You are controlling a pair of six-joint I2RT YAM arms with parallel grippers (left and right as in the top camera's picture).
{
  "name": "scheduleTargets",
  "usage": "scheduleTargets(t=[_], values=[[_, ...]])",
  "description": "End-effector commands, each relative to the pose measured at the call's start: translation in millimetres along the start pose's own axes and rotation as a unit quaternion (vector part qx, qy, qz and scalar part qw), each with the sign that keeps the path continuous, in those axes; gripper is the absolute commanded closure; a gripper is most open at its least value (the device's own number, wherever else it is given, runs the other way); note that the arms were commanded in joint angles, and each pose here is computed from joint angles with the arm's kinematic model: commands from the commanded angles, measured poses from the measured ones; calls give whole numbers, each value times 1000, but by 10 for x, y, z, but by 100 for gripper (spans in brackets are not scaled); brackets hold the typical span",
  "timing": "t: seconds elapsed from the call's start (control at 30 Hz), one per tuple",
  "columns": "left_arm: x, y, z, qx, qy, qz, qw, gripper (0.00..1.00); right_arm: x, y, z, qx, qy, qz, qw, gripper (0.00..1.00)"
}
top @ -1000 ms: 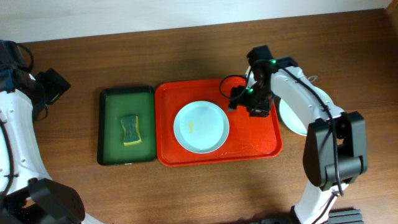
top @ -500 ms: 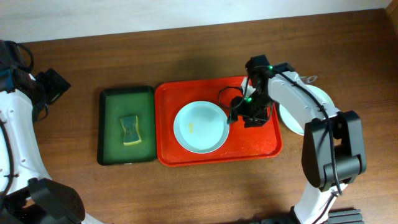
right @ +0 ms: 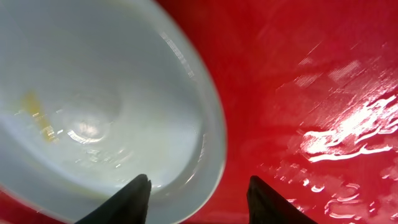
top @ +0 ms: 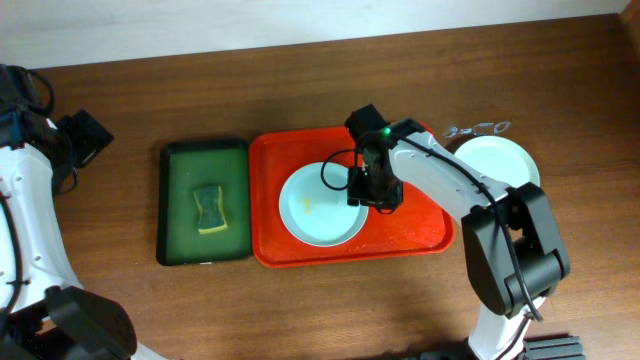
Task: Clean dirty plates on tray and stack at the side
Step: 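Hold the plate rim with right gripper while left arm moves to sponge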
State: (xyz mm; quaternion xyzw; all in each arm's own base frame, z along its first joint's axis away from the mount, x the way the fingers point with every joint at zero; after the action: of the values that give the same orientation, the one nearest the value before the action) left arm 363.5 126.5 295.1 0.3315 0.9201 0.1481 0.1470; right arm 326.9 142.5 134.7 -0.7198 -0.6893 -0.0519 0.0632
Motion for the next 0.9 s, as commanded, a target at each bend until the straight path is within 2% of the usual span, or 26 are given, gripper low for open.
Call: scheduleTargets(t=[0.0, 0.03, 0.13, 0.37, 0.43, 0.47, 0.5, 0.6, 0.7, 0.73, 0.77, 0.8, 0.87], values=[[-2, 37, -141, -17, -14, -9, 1000, 1, -88, -65, 146, -1, -22, 10, 1000, 59], [-2, 37, -141, -17, -14, -9, 1000, 1, -96, -67, 180, -5, -21, 9, 1000, 63], [-2, 37, -143, -17, -14, -9, 1000, 1, -83, 17, 167, -29, -9, 9, 999, 96], [-6, 42, -141, -19, -15, -9, 1000, 1, -479, 203, 88, -38, 17, 54, 998, 96], [-67, -107, -146, 57, -73, -8, 996, 1, -572, 244, 58, -35, 53, 34, 997, 96], [-65, -178, -154, 87, -82, -7, 993, 1, -593, 243, 55, -33, 52, 37, 997, 95], [-67, -252, -162, 112, -87, 11, 990, 1, -612, 240, 53, -31, 51, 40, 997, 90], [-175, -517, -173, 160, -81, 109, 978, 1, -611, 235, 53, -29, 51, 41, 997, 57], [-375, -829, -127, 177, -43, 177, 967, 1, -614, 221, 55, -25, 49, 41, 998, 53], [-421, -894, -118, 176, -34, 192, 965, 1, -618, 208, 57, -20, 48, 42, 998, 46], [-496, -986, -117, 174, -25, 213, 961, 1, -622, 190, 58, -14, 46, 43, 998, 44], [-550, -1027, -123, 165, -20, 226, 960, 1, -625, 179, 60, -11, 45, 44, 998, 45], [-618, -1058, -127, 155, -24, 237, 959, 1, -630, 158, 61, -4, 43, 46, 998, 57]])
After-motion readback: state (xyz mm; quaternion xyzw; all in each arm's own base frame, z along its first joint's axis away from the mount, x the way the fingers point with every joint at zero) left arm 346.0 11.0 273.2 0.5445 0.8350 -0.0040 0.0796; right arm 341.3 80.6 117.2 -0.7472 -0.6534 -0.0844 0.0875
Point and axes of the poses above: each gripper's point midway between its finger pads, its own z axis out along the fingers, its own x axis along the line the jaws close on, y = z × x, the point moved 10 cm from there along -z, back along the fingers, and after that the axes turned 7 degrees about -z, right-handed, at the moved point
